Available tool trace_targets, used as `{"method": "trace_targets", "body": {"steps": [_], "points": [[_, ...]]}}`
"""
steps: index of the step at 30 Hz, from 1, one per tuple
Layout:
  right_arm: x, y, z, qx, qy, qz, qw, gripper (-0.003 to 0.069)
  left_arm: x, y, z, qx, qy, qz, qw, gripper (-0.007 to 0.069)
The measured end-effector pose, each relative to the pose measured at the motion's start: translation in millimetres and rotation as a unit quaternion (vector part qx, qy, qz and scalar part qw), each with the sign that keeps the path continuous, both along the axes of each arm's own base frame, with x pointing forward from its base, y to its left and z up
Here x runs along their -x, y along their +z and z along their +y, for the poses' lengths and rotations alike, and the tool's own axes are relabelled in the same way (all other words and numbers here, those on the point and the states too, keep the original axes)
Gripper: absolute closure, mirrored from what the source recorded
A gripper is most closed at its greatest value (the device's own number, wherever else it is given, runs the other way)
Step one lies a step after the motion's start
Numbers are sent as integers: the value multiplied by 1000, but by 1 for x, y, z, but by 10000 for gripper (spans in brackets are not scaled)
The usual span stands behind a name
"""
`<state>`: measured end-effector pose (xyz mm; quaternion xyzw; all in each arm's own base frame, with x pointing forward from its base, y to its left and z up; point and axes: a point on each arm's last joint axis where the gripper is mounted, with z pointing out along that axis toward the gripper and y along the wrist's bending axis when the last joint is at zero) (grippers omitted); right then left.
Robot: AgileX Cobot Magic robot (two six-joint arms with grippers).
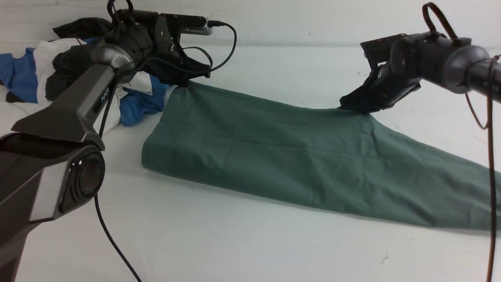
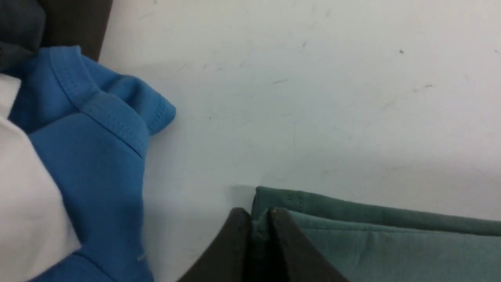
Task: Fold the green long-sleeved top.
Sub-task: Use both arms to drag the lower edge of the fabric forward and fold it over the upper edge, then use the right arm to clamp the right edge of the fabric
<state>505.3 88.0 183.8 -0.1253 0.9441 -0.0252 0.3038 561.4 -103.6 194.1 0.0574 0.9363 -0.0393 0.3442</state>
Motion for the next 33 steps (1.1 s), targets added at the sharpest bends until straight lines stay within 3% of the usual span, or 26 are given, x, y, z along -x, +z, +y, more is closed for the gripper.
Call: {"method": "trace_targets", "body": {"steps": [3, 4, 7, 10, 13, 15, 19, 20, 22, 24, 26, 33], "points": [[0, 0, 1, -4, -1, -2, 1000, 614, -3, -4, 1, -8, 0, -9, 1000, 522], [-1, 0, 1, -7, -1, -6, 1000, 568, -3, -5, 1, -10, 1, -14, 1000, 462], [0, 2, 1, -11, -5, -6, 1000, 505, -4, -2, 2, -14, 4, -19, 1000, 386], [9, 20, -1, -10, -16, 13, 1000, 379, 1, 16, 5, -16, 14, -15, 1000, 270], [24, 48, -6, -1, -23, 41, 999, 313, 13, 42, 6, -12, 16, 14, 1000, 250], [41, 71, -11, 17, -27, 70, 997, 299, 26, 64, 5, -1, 8, 41, 999, 285], [61, 99, -28, 34, -47, 102, 993, 385, 43, 91, -10, 13, -48, 57, 997, 512], [63, 101, -29, 34, -48, 103, 993, 393, 44, 91, -10, 11, -51, 55, 997, 524], [70, 98, -44, 21, -64, 118, 991, 512, 49, 89, -20, 24, -71, 70, 995, 600], [82, 87, -62, 11, -86, 149, 985, 615, 56, 77, -26, 25, -80, 106, 991, 625], [95, 75, -82, 3, -110, 180, 977, 652, 67, 59, -26, 17, -80, 154, 985, 629], [128, 56, -127, -30, -173, 233, 956, 673, 114, 26, -11, -22, -71, 267, 961, 629]]}}
